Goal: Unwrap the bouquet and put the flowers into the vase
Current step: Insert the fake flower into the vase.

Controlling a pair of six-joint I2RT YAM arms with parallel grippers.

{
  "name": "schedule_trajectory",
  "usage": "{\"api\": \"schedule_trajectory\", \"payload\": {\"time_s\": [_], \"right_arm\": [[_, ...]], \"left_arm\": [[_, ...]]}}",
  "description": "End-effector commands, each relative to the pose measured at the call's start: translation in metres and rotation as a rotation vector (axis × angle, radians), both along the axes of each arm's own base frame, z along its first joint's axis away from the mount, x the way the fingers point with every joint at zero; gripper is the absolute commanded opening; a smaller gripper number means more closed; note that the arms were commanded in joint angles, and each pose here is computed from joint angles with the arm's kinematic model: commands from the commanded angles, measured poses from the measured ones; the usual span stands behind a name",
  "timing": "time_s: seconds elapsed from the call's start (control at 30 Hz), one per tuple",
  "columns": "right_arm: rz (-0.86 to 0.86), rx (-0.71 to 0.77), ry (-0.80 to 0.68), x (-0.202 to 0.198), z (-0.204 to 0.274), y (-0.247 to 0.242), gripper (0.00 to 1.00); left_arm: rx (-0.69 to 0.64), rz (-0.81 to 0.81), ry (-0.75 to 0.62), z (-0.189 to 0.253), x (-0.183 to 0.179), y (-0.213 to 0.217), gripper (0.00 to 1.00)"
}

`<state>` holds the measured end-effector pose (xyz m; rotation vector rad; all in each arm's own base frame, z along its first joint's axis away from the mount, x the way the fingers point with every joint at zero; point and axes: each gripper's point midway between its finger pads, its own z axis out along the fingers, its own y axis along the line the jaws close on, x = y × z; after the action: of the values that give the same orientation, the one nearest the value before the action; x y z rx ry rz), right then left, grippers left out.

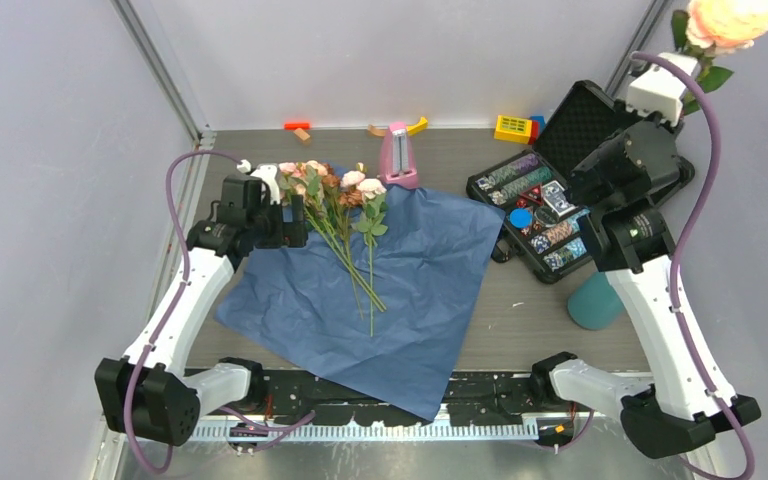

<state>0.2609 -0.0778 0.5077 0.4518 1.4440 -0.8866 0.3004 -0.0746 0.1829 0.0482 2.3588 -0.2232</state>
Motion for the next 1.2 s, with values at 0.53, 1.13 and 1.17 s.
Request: {"api": "schedule_trajectory", "payload": {"time_s": [0.53, 1.13, 1.17], "right_arm": [[-0.179, 0.008, -0.008, -0.01, -0.01, -0.055, 0.0], [-0.434, 0.124, -0.059, -0.042, -0.095, -0.084, 0.0], [-0.439, 0.128, -0.061, -0.044, -0.102, -0.084, 0.0]], "left_arm": [[0.043, 0.007, -0.033, 0.005, -0.002, 0.008, 0.99], [0.011, -0.021, -0.014, 0.0, -0.002, 0.0, 0.99], [0.01, -0.022, -0.012, 0.0, -0.002, 0.0, 0.99]]}}
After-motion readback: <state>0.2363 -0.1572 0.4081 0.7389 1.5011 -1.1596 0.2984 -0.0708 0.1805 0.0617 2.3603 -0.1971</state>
